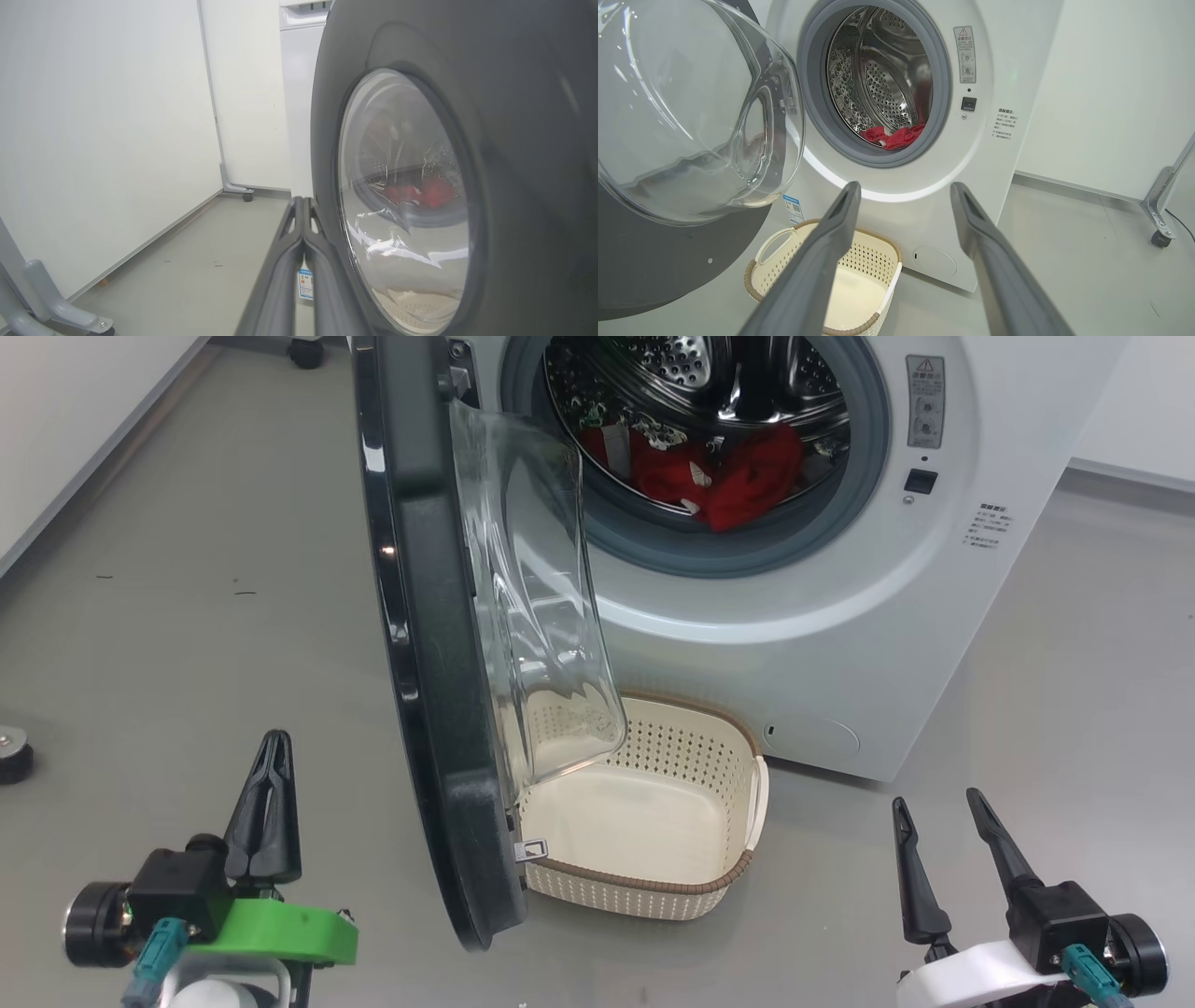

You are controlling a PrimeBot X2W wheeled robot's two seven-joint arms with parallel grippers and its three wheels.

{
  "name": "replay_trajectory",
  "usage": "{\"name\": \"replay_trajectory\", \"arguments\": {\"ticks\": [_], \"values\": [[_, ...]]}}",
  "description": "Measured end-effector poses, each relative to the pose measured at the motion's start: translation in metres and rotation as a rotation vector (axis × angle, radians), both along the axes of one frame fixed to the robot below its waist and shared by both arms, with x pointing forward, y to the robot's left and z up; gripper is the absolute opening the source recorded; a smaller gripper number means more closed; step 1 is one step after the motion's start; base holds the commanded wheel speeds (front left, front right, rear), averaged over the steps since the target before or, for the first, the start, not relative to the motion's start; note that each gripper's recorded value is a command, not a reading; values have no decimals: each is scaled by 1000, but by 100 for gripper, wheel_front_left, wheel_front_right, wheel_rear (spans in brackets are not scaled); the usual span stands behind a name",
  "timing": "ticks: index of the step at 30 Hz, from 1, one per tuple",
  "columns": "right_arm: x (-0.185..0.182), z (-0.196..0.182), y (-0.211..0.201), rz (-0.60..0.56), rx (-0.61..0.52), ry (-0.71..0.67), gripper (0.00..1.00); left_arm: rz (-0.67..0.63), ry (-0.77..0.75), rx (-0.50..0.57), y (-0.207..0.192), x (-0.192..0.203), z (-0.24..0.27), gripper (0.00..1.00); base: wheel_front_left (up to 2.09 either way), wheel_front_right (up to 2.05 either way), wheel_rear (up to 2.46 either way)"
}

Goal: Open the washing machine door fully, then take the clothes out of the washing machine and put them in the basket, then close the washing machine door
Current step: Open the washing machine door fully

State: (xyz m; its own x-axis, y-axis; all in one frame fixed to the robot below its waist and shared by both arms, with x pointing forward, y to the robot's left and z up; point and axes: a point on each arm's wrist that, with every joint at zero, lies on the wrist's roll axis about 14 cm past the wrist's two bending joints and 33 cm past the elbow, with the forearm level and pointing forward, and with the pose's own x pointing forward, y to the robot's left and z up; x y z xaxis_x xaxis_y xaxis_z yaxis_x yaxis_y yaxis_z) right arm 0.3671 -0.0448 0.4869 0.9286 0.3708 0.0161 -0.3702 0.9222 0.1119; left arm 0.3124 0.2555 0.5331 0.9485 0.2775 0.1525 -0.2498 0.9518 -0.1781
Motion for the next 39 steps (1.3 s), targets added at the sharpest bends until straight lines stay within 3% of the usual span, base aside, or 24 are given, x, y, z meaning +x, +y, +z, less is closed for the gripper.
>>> {"name": "replay_trajectory", "arguments": {"ticks": [9, 21, 24, 31, 39], "values": [[-2, 0, 2, 13, -8, -3, 100, -31, -255, 92, -14, -9, 85, 0, 0, 0, 0], [-4, 1, 7, 34, 0, -2, 100, -365, -454, 65, -105, -21, 138, 0, 0, 0, 0], [-4, 1, 7, 33, -2, -4, 100, -458, -448, 18, -130, -25, 136, 0, 0, 0, 0], [-2, -4, 6, 36, 0, 11, 100, -663, -212, -114, -189, -29, 85, 0, 0, 0, 0], [3, -6, 5, 33, -1, 12, 100, -710, 17, -136, -199, -30, 30, 0, 0, 0, 0]]}}
